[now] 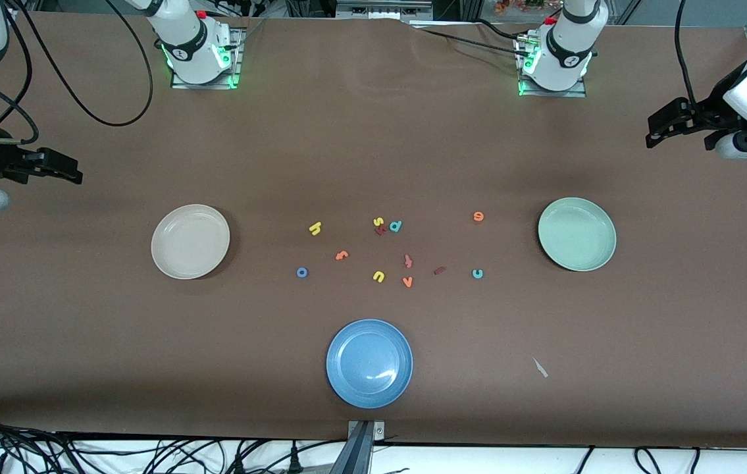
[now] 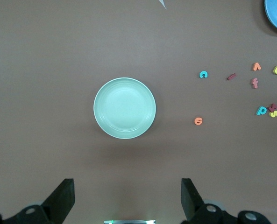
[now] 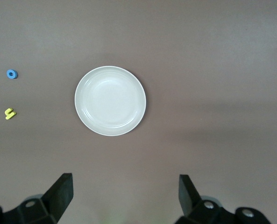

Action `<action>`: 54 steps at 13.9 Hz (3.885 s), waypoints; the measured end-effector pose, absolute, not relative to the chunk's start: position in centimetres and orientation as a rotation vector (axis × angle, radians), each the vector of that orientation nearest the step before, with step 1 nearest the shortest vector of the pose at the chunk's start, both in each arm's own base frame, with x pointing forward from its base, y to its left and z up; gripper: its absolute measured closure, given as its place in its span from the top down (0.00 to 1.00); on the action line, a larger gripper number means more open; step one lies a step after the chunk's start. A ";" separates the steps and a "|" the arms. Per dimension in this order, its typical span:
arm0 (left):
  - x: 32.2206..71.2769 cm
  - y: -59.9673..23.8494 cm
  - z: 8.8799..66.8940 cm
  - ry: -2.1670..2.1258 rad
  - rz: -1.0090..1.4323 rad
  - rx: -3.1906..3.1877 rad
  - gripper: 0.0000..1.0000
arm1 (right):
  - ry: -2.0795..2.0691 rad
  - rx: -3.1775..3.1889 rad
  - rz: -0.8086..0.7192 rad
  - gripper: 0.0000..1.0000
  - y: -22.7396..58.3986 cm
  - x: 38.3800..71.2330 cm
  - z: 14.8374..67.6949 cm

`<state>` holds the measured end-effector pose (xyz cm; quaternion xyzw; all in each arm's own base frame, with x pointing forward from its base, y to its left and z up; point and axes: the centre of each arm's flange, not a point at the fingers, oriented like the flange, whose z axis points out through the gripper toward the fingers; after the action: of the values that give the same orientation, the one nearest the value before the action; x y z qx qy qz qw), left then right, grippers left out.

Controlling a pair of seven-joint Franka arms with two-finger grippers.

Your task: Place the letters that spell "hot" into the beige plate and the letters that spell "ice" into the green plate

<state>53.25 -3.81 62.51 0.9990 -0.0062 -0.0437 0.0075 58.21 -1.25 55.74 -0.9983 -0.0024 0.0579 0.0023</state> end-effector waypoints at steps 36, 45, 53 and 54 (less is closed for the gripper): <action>53.0 -5.1 62.4 -0.051 -0.163 3.125 1.00 | -0.006 -3.131 0.189 1.00 -1.3 58.2 55.7; 53.0 -4.9 62.4 -0.048 -0.163 3.125 1.00 | -0.005 -3.131 0.189 1.00 -1.3 58.2 55.7; 53.0 -4.9 62.4 -0.048 -0.163 3.125 1.00 | -0.005 -3.131 0.190 1.00 -1.3 58.2 55.6; 53.0 -5.0 62.4 -0.048 -0.163 3.125 1.00 | -0.005 -3.131 0.190 1.00 -1.3 58.2 55.6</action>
<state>52.97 -4.96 62.37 0.9985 -0.0155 -0.0520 0.0060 58.18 -1.31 55.65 -0.9982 -0.0017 0.0606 0.0023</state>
